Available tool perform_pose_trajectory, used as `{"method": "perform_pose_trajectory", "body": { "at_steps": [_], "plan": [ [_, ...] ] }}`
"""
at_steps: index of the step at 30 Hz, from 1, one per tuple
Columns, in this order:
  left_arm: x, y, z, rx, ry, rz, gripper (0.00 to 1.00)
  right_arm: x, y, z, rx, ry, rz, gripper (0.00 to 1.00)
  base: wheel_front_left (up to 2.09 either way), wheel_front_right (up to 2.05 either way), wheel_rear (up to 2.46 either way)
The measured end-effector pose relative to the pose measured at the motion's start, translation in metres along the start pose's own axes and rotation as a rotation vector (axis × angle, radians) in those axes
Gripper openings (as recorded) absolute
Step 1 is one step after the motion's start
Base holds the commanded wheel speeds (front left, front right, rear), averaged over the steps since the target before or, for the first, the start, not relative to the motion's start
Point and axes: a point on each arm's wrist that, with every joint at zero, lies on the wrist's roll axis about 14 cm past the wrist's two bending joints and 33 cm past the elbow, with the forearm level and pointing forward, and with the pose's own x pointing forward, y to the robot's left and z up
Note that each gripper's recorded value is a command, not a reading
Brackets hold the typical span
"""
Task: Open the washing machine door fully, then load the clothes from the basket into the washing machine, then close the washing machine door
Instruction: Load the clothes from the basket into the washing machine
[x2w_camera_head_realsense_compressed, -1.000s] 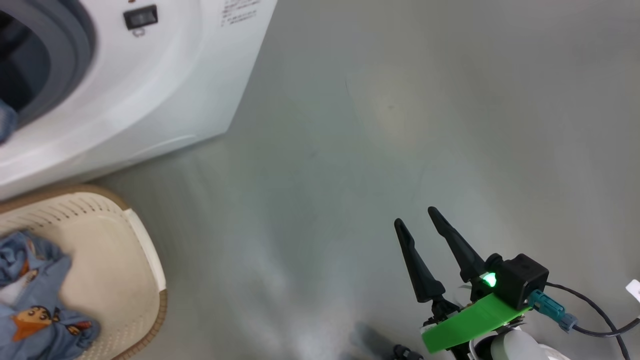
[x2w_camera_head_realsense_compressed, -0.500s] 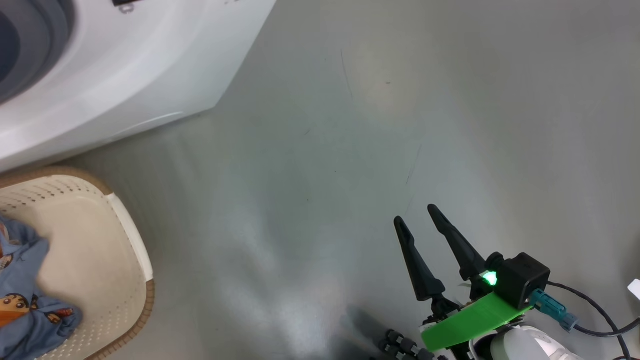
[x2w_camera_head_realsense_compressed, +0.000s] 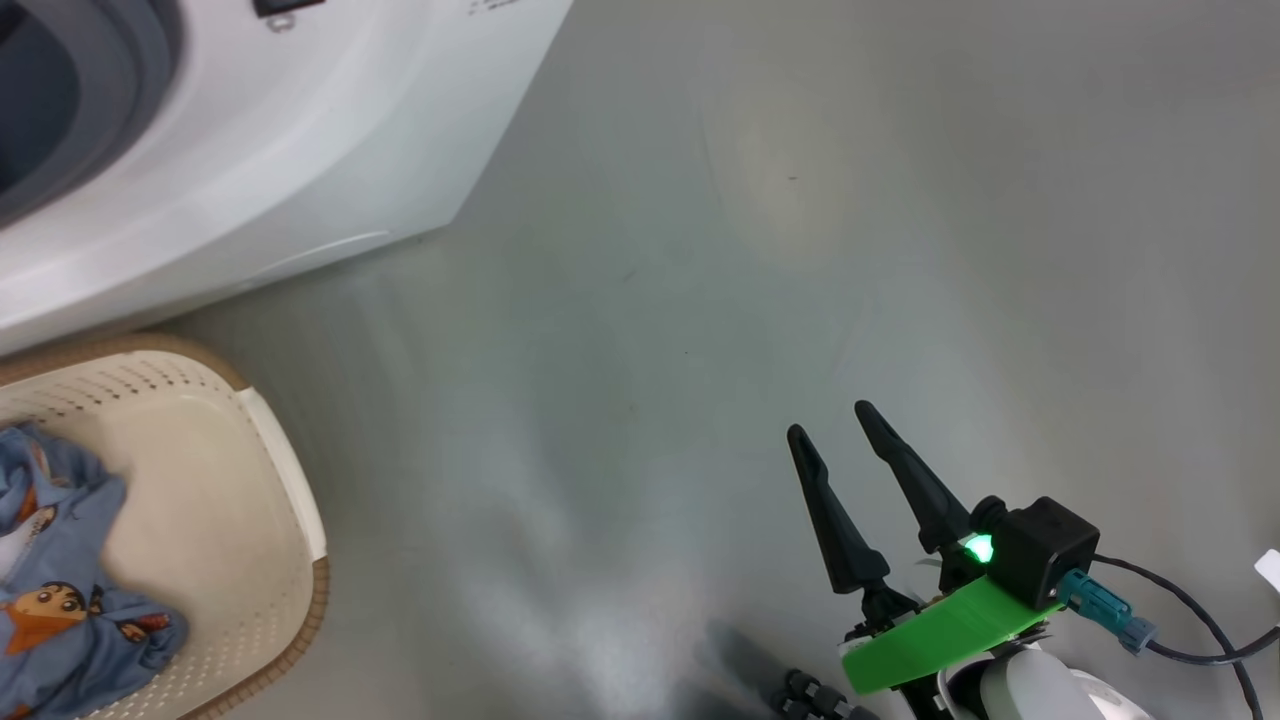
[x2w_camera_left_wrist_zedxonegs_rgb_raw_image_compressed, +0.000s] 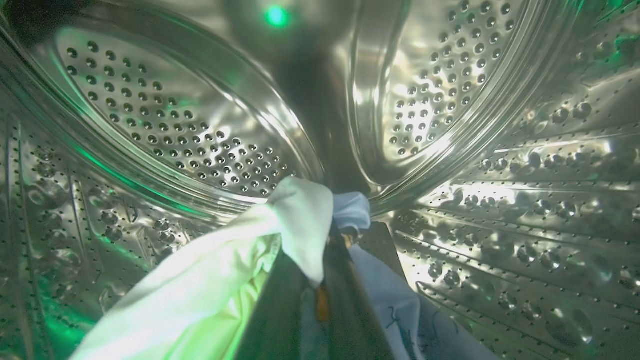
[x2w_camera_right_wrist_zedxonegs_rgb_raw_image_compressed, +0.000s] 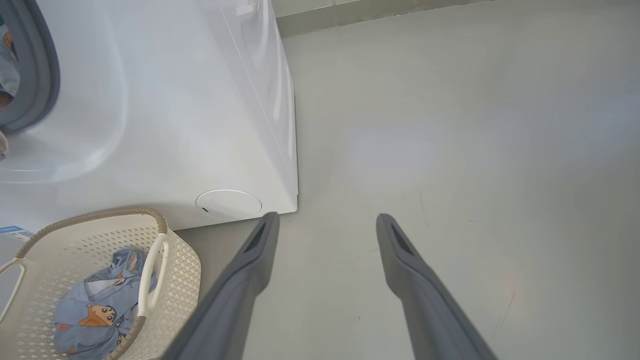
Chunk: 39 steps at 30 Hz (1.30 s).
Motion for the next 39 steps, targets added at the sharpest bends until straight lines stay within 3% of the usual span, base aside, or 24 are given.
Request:
{"method": "perform_pose_trajectory", "body": {
  "at_steps": [3,4,5,14,31,39],
  "plan": [
    [-0.004,-0.001,-0.005,0.008,0.041,-0.001,0.48,0.000,0.002,0.001,0.004,-0.003,0.007,1.00,0.00,0.00,0.00],
    [-0.005,-0.002,-0.005,0.011,0.050,0.001,0.82,0.000,0.003,0.002,0.005,-0.006,0.010,1.00,0.00,0.00,0.00],
    [-0.006,-0.003,-0.004,0.011,0.060,0.001,1.00,0.000,0.004,0.003,0.007,-0.009,0.013,1.00,0.00,0.00,0.00],
    [-0.022,-0.004,0.001,0.030,0.130,0.035,1.00,0.001,0.015,0.011,0.019,-0.040,0.050,1.00,0.00,0.00,0.00],
    [-0.053,-0.005,0.028,-0.046,0.114,0.060,1.00,0.006,0.032,0.028,0.032,-0.098,0.111,1.00,0.00,0.00,0.00],
    [-0.082,-0.015,0.009,-0.074,0.134,0.048,1.00,0.013,0.041,0.029,0.041,-0.105,0.139,1.00,0.00,0.00,0.00]
  ]
}}
